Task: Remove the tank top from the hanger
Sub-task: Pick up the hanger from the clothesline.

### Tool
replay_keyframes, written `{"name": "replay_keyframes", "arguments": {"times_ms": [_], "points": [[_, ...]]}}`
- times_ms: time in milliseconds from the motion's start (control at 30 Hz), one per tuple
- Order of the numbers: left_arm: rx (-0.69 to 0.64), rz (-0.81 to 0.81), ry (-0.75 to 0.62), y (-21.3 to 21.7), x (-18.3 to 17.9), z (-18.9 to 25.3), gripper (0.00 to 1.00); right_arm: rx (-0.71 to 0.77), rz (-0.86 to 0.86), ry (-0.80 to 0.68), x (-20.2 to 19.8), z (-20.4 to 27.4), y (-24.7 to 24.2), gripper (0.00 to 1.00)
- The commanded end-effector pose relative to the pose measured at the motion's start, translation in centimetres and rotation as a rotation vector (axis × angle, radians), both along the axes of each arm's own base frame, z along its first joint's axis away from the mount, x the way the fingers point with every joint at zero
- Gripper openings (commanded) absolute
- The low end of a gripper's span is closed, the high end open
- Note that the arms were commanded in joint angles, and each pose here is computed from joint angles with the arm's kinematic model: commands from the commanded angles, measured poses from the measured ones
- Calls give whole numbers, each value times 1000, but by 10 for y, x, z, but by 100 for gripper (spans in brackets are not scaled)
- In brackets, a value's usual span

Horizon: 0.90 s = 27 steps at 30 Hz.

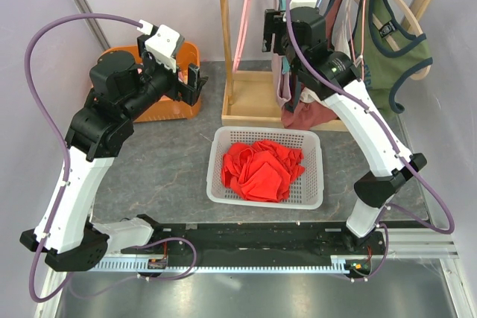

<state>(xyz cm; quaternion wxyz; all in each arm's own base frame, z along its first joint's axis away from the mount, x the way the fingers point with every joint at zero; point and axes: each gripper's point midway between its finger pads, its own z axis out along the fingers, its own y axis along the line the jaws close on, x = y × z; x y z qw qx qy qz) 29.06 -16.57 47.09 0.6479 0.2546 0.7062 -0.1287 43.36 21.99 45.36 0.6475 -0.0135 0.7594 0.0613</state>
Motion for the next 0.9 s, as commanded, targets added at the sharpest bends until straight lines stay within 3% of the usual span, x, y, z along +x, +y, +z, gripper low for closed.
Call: {"name": "replay_keyframes", "arguments": {"times_ms": [0,167,267,300,400,500,600,667,700,867], "points": [[-18,-15,-24,1,-4,8,100,-9,-62,-30,-18,22,-19,78],[-21,-16,-22,0,-4,8,100,-30,-89,-27,-26,24,-29,77],[-24,-18,-21,0,-5,9,99,-37,-95,-27,-28,24,-31,66],[-23,-20,-22,0,-5,9,100,-39,-93,-26,-28,24,-31,56],[-23,-17,-24,1,-5,9,100,-41,-91,-28,-29,25,-31,39],[-25,-16,-26,3,-6,10,100,-38,-86,-35,-29,29,-31,34],[-26,-12,-24,4,-6,9,100,-42,-73,-36,-27,28,-28,36],[-25,-11,-25,4,-6,9,100,-49,-63,-28,-25,25,-25,40],[-26,-14,-26,4,-7,9,100,-49,-53,-25,-25,23,-22,47],[-27,-17,-27,4,-8,9,100,-58,-44,-4,-20,13,-16,56]]}}
